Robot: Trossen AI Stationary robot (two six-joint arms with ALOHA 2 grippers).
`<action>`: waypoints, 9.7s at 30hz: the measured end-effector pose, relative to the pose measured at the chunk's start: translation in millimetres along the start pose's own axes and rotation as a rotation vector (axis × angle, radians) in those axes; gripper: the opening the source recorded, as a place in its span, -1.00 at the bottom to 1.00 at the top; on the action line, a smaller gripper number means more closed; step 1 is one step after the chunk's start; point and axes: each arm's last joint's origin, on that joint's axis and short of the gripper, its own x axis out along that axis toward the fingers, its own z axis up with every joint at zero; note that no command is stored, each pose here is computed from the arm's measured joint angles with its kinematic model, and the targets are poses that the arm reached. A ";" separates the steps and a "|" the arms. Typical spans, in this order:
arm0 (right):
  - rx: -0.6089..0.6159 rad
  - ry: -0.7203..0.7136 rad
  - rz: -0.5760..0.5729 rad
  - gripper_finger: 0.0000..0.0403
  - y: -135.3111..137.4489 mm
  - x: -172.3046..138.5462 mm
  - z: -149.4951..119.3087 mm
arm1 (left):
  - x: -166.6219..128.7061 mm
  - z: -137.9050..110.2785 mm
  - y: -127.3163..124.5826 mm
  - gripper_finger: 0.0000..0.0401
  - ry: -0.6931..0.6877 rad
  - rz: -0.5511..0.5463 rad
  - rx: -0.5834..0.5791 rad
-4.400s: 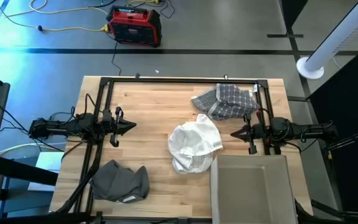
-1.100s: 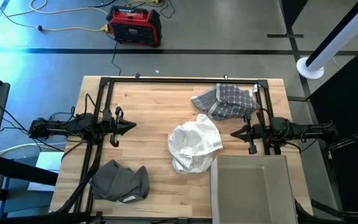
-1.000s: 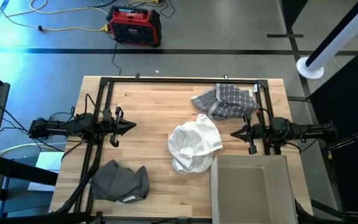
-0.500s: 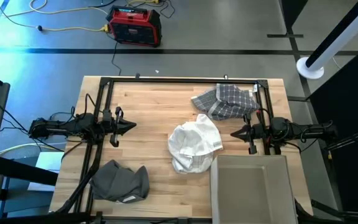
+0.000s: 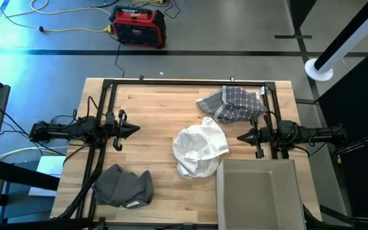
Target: Fold towel
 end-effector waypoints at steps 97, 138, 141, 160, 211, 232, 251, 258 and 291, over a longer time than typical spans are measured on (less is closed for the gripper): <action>0.149 0.321 -0.100 -1.00 -26.3 -13.0 242.6 | 358.7 94.1 -114.7 -0.28 0.389 -0.477 0.510; 0.571 0.513 -0.186 -1.00 -21.2 64.2 219.6 | 350.3 27.2 -206.5 -0.29 0.276 -0.605 1.086; 0.562 0.498 -0.160 -1.00 -17.5 67.8 221.1 | 351.1 16.3 -207.1 -0.29 0.312 -0.576 1.156; 0.452 0.322 0.055 -1.00 10.5 72.5 241.8 | 360.8 -17.6 -209.9 -0.29 0.273 -0.624 1.204; 0.399 0.312 0.127 -1.00 31.0 67.9 245.0 | 369.7 54.0 -219.8 -0.55 0.514 -0.747 0.866; 0.408 0.317 0.122 -1.00 30.9 67.8 244.5 | 383.2 -2.5 -217.7 -0.28 0.583 -0.816 0.849; 0.502 0.262 0.232 -1.00 35.8 50.4 255.4 | 371.3 5.9 -219.6 -0.98 0.684 -0.713 0.921; 0.434 0.075 0.311 -1.00 25.1 17.5 275.1 | 349.4 75.7 -219.6 -0.98 0.586 -0.614 1.043; 0.183 0.361 0.337 -1.00 8.1 -31.0 241.7 | 318.9 212.9 -100.6 -0.99 0.695 0.260 1.321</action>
